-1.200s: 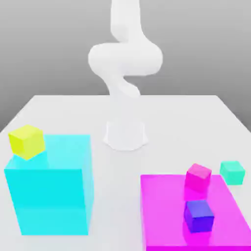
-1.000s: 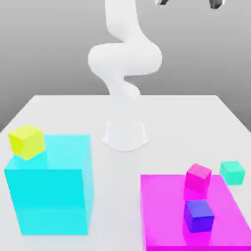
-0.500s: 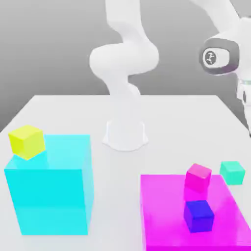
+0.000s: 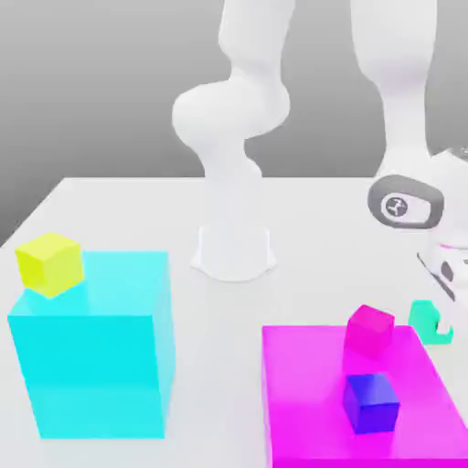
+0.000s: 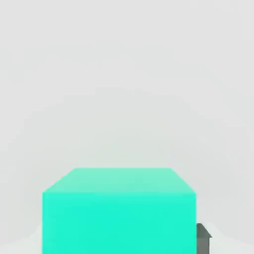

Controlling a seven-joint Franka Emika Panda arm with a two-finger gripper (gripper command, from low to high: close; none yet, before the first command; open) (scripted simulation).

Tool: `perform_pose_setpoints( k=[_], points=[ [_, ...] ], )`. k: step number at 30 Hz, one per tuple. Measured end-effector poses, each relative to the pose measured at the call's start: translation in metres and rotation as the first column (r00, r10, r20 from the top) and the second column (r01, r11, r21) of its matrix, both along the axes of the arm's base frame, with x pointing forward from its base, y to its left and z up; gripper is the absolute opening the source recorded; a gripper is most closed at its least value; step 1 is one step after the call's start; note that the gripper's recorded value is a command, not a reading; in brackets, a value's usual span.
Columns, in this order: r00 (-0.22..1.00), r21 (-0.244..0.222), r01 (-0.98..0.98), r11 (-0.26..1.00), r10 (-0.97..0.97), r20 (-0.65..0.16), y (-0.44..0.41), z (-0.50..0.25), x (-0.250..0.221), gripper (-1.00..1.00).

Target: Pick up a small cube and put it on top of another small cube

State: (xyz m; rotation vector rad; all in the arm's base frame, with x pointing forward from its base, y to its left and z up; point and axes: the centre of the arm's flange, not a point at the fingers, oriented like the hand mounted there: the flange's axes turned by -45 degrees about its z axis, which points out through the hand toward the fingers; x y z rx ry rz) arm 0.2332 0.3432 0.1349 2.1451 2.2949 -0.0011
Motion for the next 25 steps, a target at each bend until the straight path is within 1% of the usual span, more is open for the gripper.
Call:
perform_pose_setpoints(
  k=[7, 9, 11, 13, 16, 18, 21, 22, 25],
  points=[
    [1.0, -0.001, 0.004, 1.0, -0.004, 0.001, -0.001, 0.06, 0.003, -1.0],
    [0.998, -0.003, 0.061, 0.998, -0.061, 0.003, -0.011, 0.08, 0.047, -1.0],
    [0.989, -0.004, 0.15, 0.989, -0.15, 0.004, -0.039, 0.103, 0.104, -1.0],
    [0.972, -0.004, 0.233, 0.972, -0.233, 0.004, -0.075, 0.128, 0.159, -1.0],
    [0.94, -0.002, 0.34, 0.94, -0.34, 0.001, -0.142, 0.17, 0.225, -1.0],
    [0.917, 0.0, 0.399, 0.917, -0.399, -0.002, -0.187, 0.191, 0.256, -1.0],
    [0.922, 0.002, 0.386, 0.922, -0.386, -0.003, -0.187, 0.159, 0.261, -1.0],
    [0.923, 0.001, 0.385, 0.923, -0.385, -0.002, -0.187, 0.148, 0.261, 1.0],
    [0.923, 0.001, 0.385, 0.923, -0.385, -0.002, -0.187, 0.148, 0.261, 1.0]
  ],
)
